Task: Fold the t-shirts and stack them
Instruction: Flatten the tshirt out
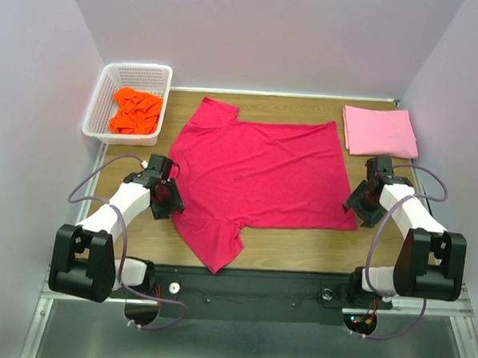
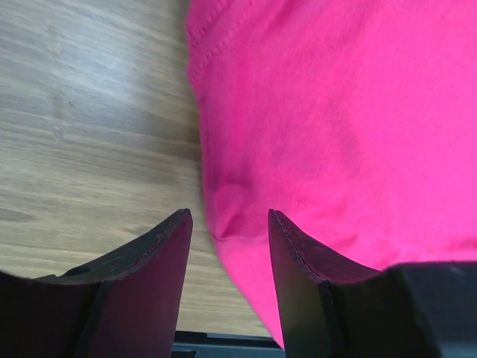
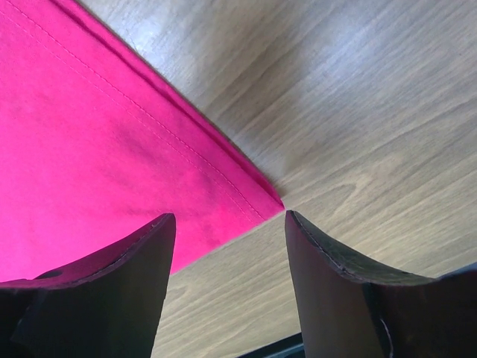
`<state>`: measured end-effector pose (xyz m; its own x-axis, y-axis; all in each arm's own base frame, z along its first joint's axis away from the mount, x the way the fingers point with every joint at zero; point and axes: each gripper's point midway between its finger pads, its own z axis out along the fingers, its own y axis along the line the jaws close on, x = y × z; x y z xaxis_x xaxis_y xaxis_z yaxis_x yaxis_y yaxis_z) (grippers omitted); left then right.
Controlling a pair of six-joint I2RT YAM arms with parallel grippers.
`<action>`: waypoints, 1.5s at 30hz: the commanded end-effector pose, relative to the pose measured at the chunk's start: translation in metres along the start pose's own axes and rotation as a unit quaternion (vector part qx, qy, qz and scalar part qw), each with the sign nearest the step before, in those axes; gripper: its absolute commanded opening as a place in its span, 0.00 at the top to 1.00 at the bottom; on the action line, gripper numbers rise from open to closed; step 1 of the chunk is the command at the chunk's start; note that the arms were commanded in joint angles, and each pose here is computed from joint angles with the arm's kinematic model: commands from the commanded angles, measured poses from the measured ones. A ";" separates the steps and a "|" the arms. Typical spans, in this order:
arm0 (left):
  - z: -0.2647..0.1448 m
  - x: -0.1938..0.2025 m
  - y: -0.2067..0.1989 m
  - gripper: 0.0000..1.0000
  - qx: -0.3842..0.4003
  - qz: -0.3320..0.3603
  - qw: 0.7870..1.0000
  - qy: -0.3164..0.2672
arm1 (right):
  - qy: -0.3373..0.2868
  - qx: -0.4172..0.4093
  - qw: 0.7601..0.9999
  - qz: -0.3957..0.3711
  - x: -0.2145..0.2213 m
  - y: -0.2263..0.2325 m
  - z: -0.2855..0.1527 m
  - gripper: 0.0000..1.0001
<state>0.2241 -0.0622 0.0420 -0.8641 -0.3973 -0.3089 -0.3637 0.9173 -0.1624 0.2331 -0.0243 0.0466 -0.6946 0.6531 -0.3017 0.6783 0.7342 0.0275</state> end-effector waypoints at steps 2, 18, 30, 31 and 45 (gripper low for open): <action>-0.003 0.030 -0.005 0.45 0.015 0.001 0.999 0.038 | -0.030 -0.007 0.999 0.016 -0.009 -0.003 -0.009 0.34; -0.002 0.016 0.010 0.50 -0.063 -0.001 0.998 0.013 | -0.006 -0.043 0.999 0.026 0.004 0.006 -0.010 0.35; 0.004 0.024 0.012 0.50 -0.096 0.019 0.994 0.040 | -0.003 -0.058 0.998 0.020 0.011 0.009 -0.004 0.35; 0.007 0.026 0.011 0.50 -0.100 0.025 0.994 0.046 | -0.006 -0.060 0.998 0.020 0.009 0.010 -0.005 0.35; 0.010 0.030 0.008 0.97 -0.095 0.044 0.993 0.060 | -0.014 -0.014 0.999 0.041 0.006 -0.008 -0.004 0.40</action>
<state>0.2005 -0.0689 0.0160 -0.9218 -0.3341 -0.1963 -0.3471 0.9372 0.0344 0.2205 -0.0130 0.0435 -0.6723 0.6814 -0.2893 0.6849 0.7208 0.1063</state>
